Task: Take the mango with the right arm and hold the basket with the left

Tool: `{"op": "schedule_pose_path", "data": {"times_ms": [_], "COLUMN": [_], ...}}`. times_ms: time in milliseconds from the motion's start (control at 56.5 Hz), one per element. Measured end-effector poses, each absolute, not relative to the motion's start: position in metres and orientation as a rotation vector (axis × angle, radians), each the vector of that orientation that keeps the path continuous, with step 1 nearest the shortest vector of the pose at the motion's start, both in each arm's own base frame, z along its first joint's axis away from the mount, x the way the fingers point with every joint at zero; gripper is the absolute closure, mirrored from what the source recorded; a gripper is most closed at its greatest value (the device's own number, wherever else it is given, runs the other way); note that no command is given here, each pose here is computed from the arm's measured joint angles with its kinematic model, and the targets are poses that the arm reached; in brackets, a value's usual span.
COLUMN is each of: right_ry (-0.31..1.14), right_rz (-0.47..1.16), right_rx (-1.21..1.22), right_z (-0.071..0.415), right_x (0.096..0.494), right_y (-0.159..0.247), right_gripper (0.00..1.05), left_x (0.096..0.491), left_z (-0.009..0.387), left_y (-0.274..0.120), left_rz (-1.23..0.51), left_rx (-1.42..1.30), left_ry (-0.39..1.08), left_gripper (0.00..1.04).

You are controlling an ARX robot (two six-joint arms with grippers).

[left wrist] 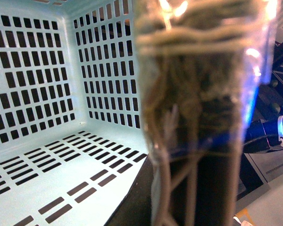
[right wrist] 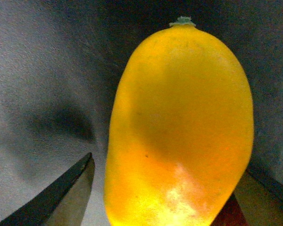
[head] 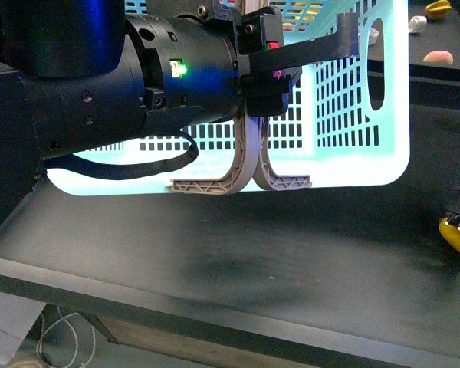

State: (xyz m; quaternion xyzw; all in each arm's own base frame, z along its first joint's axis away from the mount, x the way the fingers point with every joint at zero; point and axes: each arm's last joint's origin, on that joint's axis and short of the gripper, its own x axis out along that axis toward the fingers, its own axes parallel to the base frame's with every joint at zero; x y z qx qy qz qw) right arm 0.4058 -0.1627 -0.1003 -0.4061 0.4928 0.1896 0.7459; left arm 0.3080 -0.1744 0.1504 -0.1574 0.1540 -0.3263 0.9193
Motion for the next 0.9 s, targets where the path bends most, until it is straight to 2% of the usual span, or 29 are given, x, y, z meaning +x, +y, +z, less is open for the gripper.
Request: {"op": "schedule_pose_path", "data": {"times_ms": [106,513,902], "right_ry": [1.079,1.029,0.877], "right_rz": [0.412,0.378,0.313], "right_rx": [-0.887,-0.854,-0.616], "right_z": [-0.101,-0.099,-0.070], "right_x": [0.405,0.407,0.398], "right_y": [-0.163,-0.166,-0.154], "right_gripper": [0.42,0.43,0.44], "left_x": [0.308,0.308,0.308], "left_z": [0.151,0.151,0.150], "left_y": [-0.174,-0.174,-0.174], "left_rz": [-0.671,-0.671,-0.671], "left_rx": [-0.324,-0.324,-0.324], "left_ry": [0.316,0.316,0.317], "left_gripper": [1.00,1.00,1.00]}}
